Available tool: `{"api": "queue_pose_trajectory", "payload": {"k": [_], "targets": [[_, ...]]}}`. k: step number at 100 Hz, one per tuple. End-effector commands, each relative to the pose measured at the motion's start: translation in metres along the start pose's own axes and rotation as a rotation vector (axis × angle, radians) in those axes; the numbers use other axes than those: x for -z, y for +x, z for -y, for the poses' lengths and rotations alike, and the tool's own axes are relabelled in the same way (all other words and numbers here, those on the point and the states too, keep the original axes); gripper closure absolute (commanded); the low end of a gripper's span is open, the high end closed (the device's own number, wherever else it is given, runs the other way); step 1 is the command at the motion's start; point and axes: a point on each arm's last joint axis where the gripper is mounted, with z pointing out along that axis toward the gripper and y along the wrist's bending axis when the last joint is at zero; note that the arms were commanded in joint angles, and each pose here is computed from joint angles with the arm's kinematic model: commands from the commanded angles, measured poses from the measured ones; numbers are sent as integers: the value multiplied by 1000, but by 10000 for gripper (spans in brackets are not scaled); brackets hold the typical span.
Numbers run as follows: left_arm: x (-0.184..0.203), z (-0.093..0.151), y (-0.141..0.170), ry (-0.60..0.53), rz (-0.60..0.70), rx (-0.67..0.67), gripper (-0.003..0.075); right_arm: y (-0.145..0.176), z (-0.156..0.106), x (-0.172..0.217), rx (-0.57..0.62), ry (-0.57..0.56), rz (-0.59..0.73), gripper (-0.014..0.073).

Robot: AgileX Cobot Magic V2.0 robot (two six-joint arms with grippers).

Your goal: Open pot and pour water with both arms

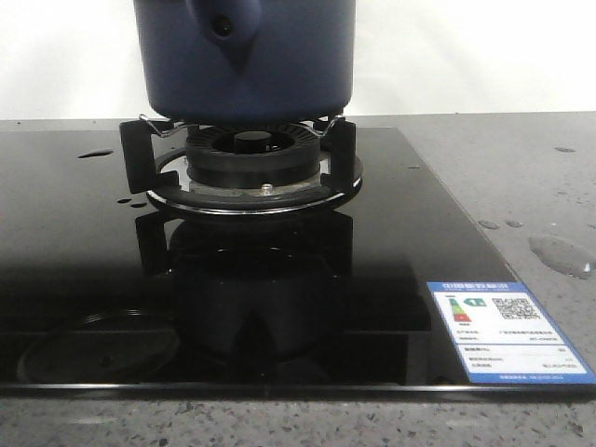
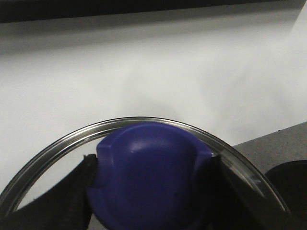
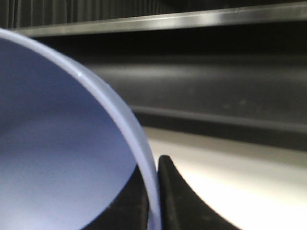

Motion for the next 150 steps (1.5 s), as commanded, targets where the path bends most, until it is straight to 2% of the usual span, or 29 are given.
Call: {"api": "queue_pose_trajectory", "payload": {"k": [1,40,113,127,139,150], "targets": [[12,4,-23,-6,90,37,403,-45,9,2,0,41,210,652],[12,4,-23,-5,93,43,403,-54,10,0,5,45,262,652],[12,5,-23,10,92,42,403,-52,10,0,7,30,203,652],[14,12,-31,80,106,27,403,-65,21,4,15,10,51,652],[14,24,-38,156,124,16,403,-77,44,9,-11,5,-225,652],[14,34,-45,205,150,27,403,-88,76,20,-54,41,-445,650]]}}
